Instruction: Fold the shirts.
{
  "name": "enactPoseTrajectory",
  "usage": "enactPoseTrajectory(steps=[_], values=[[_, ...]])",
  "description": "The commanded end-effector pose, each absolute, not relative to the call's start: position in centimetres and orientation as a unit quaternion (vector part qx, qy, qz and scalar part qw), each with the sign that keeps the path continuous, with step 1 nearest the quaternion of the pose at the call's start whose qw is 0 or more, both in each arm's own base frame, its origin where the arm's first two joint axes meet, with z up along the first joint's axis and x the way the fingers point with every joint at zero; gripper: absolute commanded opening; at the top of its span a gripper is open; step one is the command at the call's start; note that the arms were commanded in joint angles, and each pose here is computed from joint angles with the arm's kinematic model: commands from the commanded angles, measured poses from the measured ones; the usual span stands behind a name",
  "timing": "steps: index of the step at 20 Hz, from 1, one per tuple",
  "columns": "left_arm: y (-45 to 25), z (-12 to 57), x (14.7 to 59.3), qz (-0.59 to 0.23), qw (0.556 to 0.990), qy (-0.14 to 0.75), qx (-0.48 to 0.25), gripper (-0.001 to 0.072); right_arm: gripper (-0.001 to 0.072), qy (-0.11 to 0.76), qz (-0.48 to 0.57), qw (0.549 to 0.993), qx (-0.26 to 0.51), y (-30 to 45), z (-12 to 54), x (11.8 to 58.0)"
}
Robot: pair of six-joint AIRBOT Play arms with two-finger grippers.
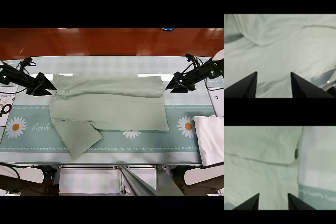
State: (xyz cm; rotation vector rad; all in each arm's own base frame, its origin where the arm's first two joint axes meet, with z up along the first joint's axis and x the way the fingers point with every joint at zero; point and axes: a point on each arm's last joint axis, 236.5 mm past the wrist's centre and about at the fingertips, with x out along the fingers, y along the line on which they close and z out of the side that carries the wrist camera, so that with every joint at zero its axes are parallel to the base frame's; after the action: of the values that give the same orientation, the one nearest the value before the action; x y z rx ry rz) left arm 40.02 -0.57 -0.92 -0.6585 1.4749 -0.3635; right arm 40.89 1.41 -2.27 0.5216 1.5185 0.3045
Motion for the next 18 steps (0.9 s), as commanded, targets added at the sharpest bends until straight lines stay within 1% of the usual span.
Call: enactPoseTrajectory(steps=[1, 2, 3, 4, 5, 7, 8, 10, 11, 13, 16, 18], values=[[1.2, 0.9, 36.9, -0.127, 0.728, 0.609, -0.290, 0.0508, 0.0408, 0.654, 0.095, 0.706, 0.253, 0.6, -2.4, 36.3], [2.6, -0.1, 34.3, -0.089, 0.732, 0.610, -0.289, 0.0507, 0.0408, 0.646, 0.079, 0.710, 0.269, 0.4, -3.1, 34.2], [3.8, -1.4, 31.2, -0.057, 0.727, 0.622, -0.286, 0.0507, 0.0408, 0.642, 0.071, 0.708, 0.288, 0.6, -3.6, 32.0], [4.6, -2.4, 28.3, -0.029, 0.718, 0.624, -0.306, 0.0507, 0.0408, 0.637, 0.071, 0.703, 0.307, 1.3, -3.9, 30.0], [4.4, -3.0, 26.8, -0.013, 0.714, 0.607, -0.349, 0.0507, 0.0408, 0.628, 0.076, 0.706, 0.320, 2.0, -4.1, 28.4], [2.6, -3.4, 26.0, -0.008, 0.695, 0.551, -0.462, 0.0507, 0.0409, 0.607, 0.089, 0.720, 0.325, 3.2, -3.9, 26.4], [1.9, -4.1, 25.2, -0.006, 0.680, 0.552, -0.482, 0.0507, 0.0408, 0.600, 0.099, 0.727, 0.318, 3.7, -3.6, 25.7], [0.9, -6.0, 22.2, -0.004, 0.654, 0.603, -0.457, 0.0507, 0.0408, 0.581, 0.104, 0.743, 0.315, 4.4, -2.9, 24.7], [0.4, -6.5, 21.6, -0.001, 0.643, 0.615, -0.456, 0.0507, 0.0409, 0.567, 0.106, 0.752, 0.318, 4.8, -2.4, 24.6], [-1.0, -6.9, 21.5, -0.016, 0.639, 0.621, -0.453, 0.0507, 0.0408, 0.551, 0.113, 0.760, 0.326, 5.4, -1.8, 24.7], [-1.8, -7.9, 22.0, -0.023, 0.646, 0.626, -0.436, 0.0507, 0.0409, 0.535, 0.116, 0.765, 0.339, 5.6, -1.1, 25.4], [-2.8, -8.0, 22.4, -0.046, 0.644, 0.627, -0.435, 0.0507, 0.0408, 0.533, 0.111, 0.764, 0.348, 5.6, -1.0, 25.6]])
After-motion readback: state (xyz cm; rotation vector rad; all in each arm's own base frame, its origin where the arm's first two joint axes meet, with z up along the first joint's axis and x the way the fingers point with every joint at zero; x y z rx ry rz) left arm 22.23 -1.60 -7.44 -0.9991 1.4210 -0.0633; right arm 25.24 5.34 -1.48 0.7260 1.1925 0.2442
